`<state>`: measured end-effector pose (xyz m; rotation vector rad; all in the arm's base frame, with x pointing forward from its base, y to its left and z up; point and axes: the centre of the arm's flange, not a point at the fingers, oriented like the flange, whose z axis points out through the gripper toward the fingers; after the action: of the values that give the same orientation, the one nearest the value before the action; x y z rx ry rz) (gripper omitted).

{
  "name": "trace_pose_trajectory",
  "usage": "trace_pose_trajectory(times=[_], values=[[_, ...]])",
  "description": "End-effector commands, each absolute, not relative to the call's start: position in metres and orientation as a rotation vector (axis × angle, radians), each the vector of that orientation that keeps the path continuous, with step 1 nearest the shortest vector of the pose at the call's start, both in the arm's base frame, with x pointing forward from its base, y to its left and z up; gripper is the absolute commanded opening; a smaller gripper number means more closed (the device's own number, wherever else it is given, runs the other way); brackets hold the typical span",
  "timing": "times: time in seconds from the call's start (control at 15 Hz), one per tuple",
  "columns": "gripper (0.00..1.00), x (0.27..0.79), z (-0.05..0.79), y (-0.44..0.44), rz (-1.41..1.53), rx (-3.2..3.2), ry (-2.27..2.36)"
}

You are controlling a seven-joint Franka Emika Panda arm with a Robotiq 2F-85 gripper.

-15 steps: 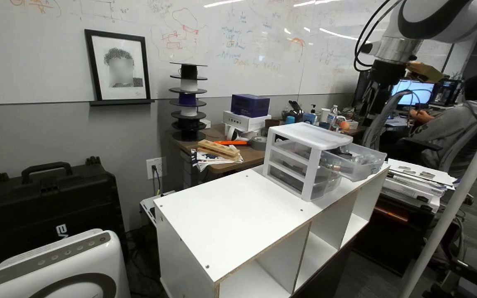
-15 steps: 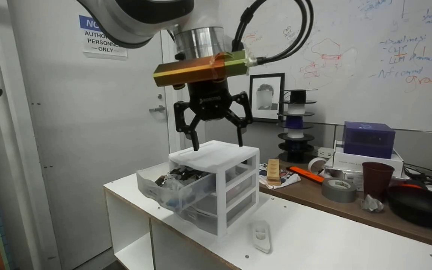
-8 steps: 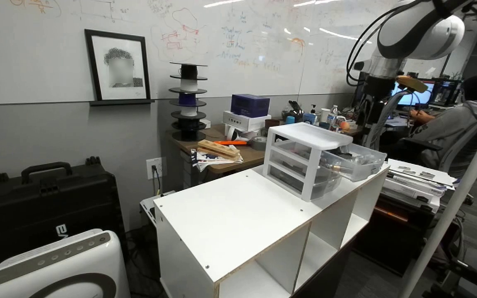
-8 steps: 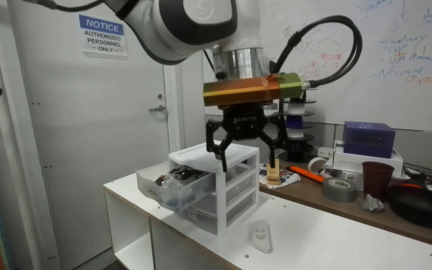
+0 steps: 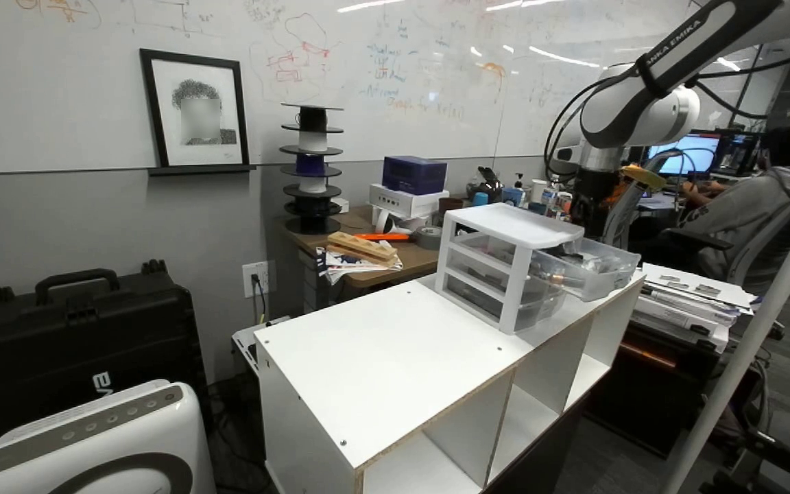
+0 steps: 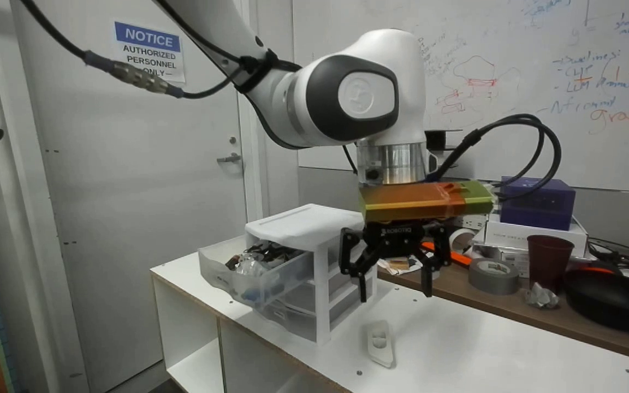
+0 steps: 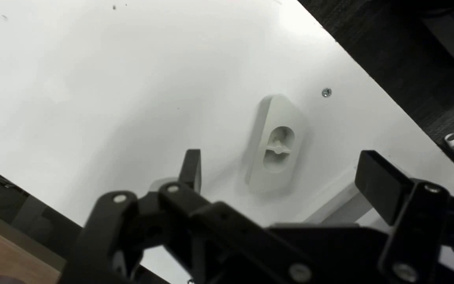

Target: Pick up the objects from the table, put them in the drawer and close the drawer.

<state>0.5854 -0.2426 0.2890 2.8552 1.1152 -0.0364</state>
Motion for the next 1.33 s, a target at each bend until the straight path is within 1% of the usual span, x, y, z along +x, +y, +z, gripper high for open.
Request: trace_pose_trajectory(times=[0.0,0.47,0.8,1.07,1.27], values=[[1.0,0.601,0.274,-0.259,0.014,2.89,1.157],[1.0,0.593,0.239,-0.262,0.112,2.969,1.172],[1.0,0.603,0.222,-0.251,0.181,2.994,1.195],[1.0,0.606,0.21,-0.243,0.168,2.978,1.221],[1.0,0.598,0.209,-0.247,0.142,2.972,1.201]])
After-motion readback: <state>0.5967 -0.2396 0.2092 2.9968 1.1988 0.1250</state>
